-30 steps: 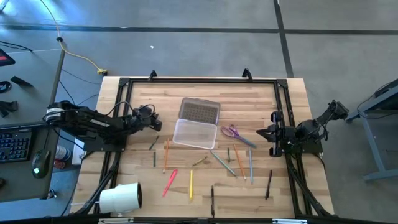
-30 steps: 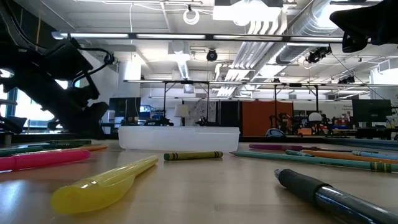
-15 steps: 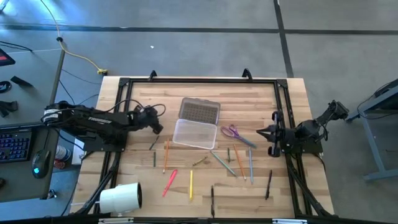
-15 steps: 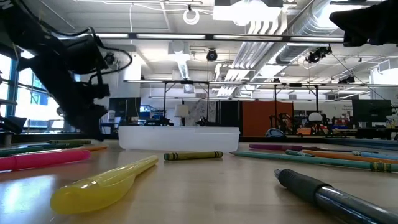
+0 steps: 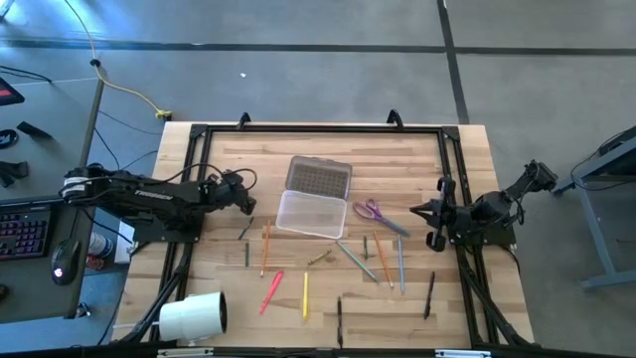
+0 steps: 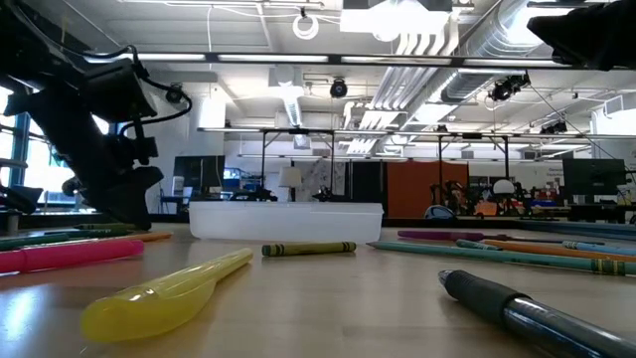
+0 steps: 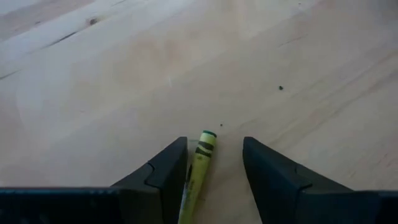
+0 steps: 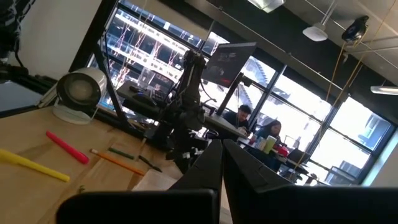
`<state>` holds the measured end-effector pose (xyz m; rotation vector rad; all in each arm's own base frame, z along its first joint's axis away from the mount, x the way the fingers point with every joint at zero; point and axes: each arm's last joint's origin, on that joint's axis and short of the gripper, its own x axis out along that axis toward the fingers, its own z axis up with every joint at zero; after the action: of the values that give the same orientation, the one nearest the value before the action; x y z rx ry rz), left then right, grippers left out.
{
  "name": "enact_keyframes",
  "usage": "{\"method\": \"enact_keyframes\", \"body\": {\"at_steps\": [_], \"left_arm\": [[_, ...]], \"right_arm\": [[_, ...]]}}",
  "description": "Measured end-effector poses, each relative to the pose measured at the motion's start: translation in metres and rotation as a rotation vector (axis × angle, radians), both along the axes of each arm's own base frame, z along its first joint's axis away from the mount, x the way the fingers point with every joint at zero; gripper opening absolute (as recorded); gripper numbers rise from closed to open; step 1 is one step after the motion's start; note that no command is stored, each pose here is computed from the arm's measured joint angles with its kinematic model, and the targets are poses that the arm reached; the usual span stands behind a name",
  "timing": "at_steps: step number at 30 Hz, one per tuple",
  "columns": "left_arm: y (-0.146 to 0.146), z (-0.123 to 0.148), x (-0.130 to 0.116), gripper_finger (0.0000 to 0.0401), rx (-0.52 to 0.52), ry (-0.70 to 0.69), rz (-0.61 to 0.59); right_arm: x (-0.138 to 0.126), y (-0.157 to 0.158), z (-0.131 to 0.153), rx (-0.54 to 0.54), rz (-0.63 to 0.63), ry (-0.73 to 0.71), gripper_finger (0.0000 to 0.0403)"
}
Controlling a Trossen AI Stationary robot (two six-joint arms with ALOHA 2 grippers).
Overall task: Pick & place school supplies into a supply box
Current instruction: Put the yellow crayon into the black supply box
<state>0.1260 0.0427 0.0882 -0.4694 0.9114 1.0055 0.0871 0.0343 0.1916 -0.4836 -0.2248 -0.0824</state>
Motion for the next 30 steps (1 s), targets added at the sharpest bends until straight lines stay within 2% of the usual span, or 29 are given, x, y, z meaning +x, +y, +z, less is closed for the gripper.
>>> {"method": "enact_keyframes", "body": {"at_steps": [9,11,18,21,24,30], "left_arm": [[-0.002,-0.001,0.001,0.0187,0.013,-0.078,0.058],[-0.002,0.000,0.004,0.0170,0.020,-0.120,0.055],[-0.001,0.003,0.012,0.0069,0.007,-0.206,0.013],[-0.002,0.005,0.016,0.0046,-0.019,-0.259,-0.003],[-0.002,0.007,0.020,0.0048,-0.035,-0.321,-0.018],[-0.001,0.013,0.027,0.0099,-0.004,-0.398,-0.069]], "right_arm": [[0.000,0.000,0.000,0.002,0.000,-0.001,0.0000],[0.000,0.000,0.000,0.003,0.001,-0.001,0.0000],[0.000,0.000,0.000,0.024,0.007,-0.002,0.0000],[0.000,0.000,0.000,0.023,0.007,-0.005,0.0000],[0.000,0.000,0.000,0.023,0.007,-0.005,0.0000],[0.000,0.000,0.000,0.020,0.006,-0.005,0.0000]]}}
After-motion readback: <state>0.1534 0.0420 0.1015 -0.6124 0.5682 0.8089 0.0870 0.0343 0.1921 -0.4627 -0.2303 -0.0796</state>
